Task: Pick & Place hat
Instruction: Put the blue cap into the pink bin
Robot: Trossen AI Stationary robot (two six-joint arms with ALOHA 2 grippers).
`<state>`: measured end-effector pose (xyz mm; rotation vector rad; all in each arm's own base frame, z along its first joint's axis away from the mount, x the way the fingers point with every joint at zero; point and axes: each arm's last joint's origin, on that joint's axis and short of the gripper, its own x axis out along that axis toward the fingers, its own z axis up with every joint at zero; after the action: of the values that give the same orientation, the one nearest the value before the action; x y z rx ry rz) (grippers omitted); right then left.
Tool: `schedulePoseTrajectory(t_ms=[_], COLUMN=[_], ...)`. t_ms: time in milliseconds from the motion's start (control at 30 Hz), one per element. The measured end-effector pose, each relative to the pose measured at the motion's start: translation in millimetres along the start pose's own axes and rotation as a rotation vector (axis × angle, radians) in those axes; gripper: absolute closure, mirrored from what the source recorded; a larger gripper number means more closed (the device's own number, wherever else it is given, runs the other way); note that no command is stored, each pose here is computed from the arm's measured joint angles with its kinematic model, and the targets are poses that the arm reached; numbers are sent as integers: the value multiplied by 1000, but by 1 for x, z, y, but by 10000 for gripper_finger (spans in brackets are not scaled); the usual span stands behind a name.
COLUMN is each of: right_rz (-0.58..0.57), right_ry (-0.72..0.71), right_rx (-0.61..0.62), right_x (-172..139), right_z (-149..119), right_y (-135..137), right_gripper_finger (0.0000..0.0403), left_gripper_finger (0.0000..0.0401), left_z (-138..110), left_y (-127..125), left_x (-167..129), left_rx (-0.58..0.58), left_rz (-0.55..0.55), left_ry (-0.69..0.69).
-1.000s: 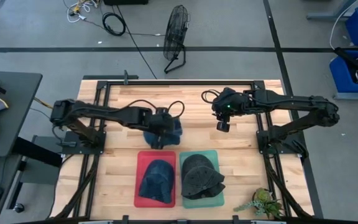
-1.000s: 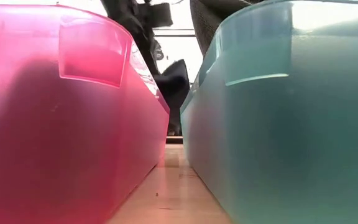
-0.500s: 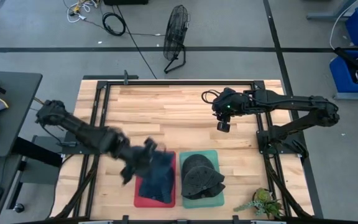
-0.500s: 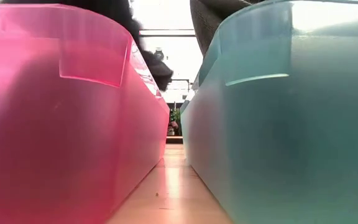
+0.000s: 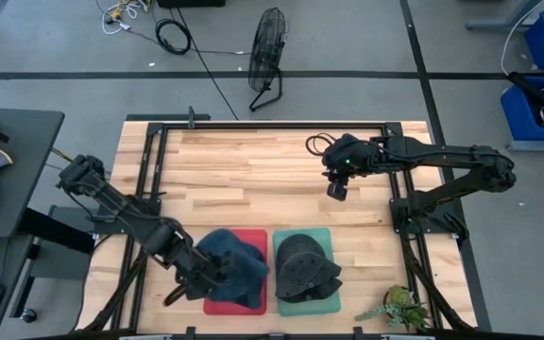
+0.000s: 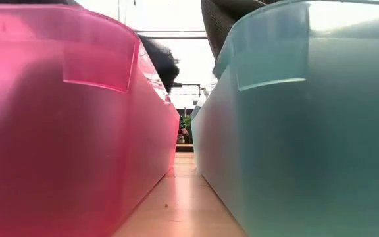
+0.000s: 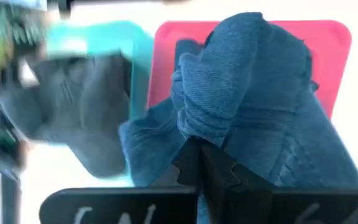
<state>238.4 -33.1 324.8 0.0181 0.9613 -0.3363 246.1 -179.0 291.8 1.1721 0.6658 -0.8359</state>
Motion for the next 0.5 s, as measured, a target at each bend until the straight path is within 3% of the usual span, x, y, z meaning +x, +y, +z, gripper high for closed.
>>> schedulePoseTrajectory(t_ms=[100, 267, 400, 500], right_rz=[-1, -2, -2, -2], right_ry=[-5, -8, -17, -19], right_rx=[18, 20, 19, 19], right_x=[0, 0, 0, 0], right_z=[0, 1, 2, 2], right_y=[0, 0, 0, 0], right_gripper_finger=[265, 265, 265, 265], left_gripper_finger=[398, 398, 398, 395], left_z=[-1, -15, -26, -38], left_y=[2, -6, -8, -4], left_x=[0, 14, 32, 41], left_rx=[91, 100, 135, 32], left_rz=[-5, -167, -117, -74], left_ry=[-20, -90, -117, -110])
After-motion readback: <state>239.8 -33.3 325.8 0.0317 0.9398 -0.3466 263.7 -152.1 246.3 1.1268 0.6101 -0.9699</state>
